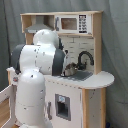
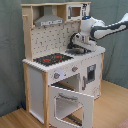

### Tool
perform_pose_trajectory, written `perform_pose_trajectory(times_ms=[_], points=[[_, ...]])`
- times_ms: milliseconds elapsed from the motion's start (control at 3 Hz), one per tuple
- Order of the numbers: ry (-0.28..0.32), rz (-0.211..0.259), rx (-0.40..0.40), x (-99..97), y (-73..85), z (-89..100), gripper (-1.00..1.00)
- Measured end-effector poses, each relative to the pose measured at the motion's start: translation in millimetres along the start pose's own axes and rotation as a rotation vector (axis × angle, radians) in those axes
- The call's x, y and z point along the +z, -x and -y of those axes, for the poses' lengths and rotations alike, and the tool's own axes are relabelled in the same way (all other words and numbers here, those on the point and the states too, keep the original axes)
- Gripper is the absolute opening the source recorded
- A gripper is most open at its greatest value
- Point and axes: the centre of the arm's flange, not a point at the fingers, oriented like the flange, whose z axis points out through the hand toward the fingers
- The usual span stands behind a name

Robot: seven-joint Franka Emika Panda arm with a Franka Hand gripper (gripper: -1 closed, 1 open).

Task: Play with the kitchen

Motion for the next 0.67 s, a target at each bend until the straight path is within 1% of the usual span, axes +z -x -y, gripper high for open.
perform_pose_trajectory(times_ms=[333,667], points=[[-0.026,-0.008,0.042,12.2,-6.7,-2.3,-1.00],[-0.060,-0.021,0.067,14.9,-9.2,-1.5,-1.00]])
